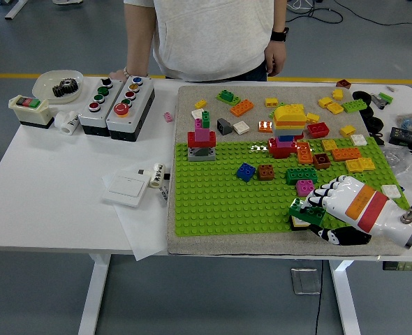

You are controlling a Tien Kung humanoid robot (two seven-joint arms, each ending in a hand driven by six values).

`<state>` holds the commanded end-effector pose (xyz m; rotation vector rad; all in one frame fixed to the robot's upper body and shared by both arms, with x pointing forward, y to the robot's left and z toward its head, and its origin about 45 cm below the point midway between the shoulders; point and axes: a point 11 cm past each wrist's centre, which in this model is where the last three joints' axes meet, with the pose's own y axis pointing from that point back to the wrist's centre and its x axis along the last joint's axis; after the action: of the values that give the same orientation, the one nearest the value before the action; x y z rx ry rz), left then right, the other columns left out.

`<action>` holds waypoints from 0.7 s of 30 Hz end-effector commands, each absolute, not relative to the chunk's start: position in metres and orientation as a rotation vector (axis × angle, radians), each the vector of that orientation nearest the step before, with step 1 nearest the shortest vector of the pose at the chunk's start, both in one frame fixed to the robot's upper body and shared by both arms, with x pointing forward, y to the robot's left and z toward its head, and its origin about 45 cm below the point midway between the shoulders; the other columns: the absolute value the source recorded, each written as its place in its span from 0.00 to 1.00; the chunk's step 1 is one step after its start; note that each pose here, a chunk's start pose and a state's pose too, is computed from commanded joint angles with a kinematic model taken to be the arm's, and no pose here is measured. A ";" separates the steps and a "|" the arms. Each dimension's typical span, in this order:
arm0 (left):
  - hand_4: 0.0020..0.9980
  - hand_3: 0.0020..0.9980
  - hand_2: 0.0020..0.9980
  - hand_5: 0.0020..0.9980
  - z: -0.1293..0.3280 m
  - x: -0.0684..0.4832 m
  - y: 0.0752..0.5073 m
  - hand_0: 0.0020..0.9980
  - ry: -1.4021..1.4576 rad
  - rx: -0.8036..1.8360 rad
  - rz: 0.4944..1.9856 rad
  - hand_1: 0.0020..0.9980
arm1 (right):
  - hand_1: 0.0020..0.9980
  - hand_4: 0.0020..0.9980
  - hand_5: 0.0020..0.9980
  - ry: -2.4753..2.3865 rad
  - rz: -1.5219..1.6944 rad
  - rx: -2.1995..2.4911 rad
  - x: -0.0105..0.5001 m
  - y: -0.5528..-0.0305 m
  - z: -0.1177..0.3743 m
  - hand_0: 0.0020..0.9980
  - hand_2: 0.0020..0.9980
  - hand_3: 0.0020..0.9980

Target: Pick up the brick,pile it on top of brick,press brick,pick up the brick,pile it on top of brick,press brick

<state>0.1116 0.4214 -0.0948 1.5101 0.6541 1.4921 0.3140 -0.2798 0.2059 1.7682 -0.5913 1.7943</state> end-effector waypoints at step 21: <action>0.68 0.62 0.78 0.64 -0.094 0.115 0.421 0.79 0.651 1.502 1.496 0.79 | 0.45 0.60 0.29 -0.600 1.803 1.762 0.315 -0.282 0.209 0.29 0.54 0.60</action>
<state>0.1149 0.4211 -0.0941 1.5017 0.6510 1.4963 0.3147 -0.2820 0.2089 1.7616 -0.6005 1.8026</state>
